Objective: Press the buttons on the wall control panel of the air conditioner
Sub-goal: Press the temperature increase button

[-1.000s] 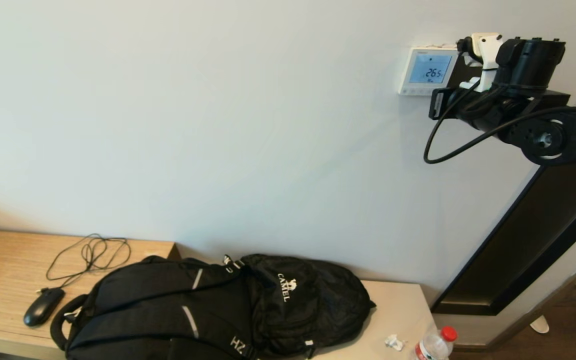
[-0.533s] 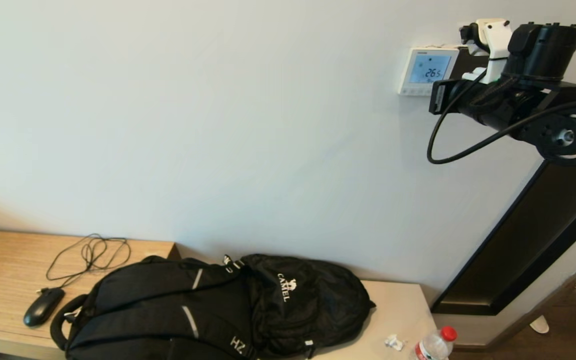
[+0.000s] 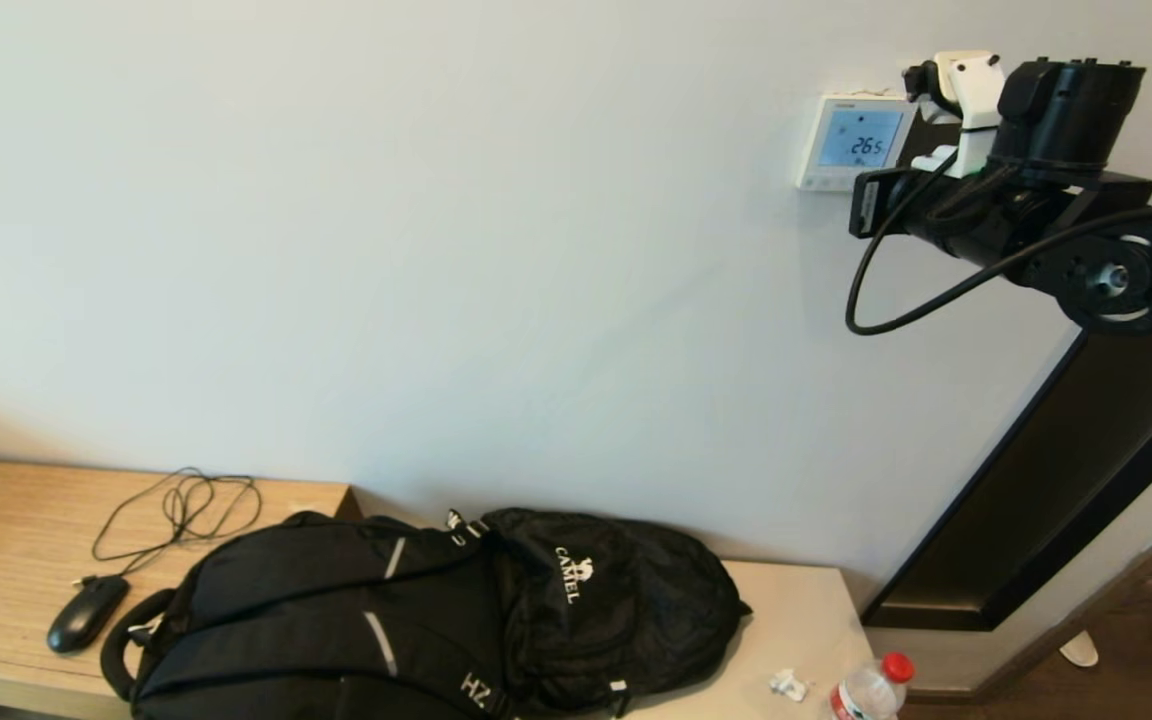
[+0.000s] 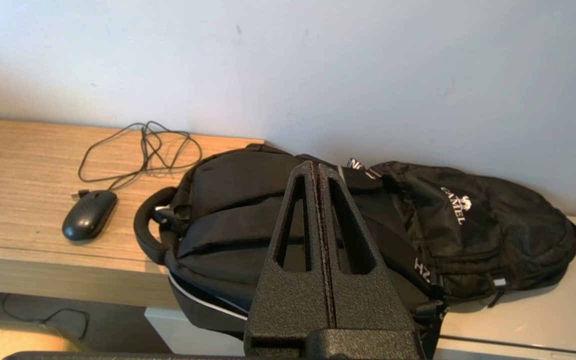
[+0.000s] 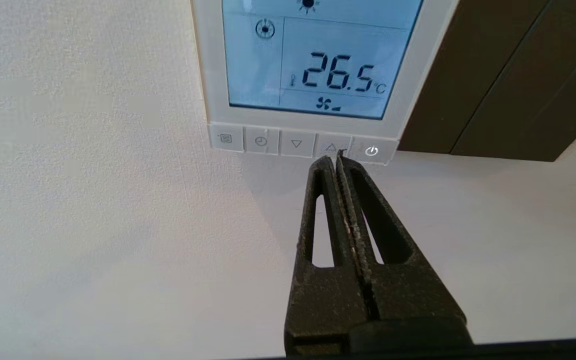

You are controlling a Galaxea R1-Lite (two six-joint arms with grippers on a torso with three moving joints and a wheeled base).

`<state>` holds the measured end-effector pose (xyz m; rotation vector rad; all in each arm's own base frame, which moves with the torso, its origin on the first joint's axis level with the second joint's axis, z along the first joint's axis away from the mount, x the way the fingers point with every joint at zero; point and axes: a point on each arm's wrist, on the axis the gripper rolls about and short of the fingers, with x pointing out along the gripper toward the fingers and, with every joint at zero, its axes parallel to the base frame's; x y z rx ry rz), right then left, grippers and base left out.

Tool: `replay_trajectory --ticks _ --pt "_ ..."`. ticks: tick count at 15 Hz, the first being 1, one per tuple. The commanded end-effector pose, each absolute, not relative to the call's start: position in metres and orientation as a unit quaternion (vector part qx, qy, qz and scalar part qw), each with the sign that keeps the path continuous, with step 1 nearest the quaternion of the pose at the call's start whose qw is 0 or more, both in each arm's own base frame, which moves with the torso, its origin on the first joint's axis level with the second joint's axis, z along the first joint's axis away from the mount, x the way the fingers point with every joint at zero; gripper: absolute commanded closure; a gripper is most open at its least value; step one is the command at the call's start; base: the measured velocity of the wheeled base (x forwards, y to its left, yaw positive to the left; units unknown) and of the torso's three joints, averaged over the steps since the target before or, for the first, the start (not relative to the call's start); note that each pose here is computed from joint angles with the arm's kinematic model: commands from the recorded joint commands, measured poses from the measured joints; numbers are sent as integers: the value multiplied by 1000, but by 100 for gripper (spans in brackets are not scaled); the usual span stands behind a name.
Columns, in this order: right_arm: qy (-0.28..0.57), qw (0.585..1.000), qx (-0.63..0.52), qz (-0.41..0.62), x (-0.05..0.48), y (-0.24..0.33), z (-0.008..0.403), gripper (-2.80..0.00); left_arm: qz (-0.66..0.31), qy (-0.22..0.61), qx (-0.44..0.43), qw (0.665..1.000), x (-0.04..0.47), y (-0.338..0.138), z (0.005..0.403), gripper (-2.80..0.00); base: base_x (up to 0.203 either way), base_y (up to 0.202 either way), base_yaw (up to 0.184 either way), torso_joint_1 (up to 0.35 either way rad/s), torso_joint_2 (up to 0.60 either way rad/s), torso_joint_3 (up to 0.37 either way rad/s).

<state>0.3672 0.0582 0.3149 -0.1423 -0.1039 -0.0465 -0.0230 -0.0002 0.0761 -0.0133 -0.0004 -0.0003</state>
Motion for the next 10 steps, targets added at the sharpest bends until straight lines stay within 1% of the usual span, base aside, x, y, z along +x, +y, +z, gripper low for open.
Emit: replay_trajectory --ticks 1,10 --pt "-42 996 -75 -22 375 60 306 0 1 -1 -7 1000 -23 0 76 0 0 0 0 0 0 0" --pt "-43 995 -77 -34 381 52 305 0 0 -1 -7 1000 -23 0 76 0 0 0 0 0 0 0"
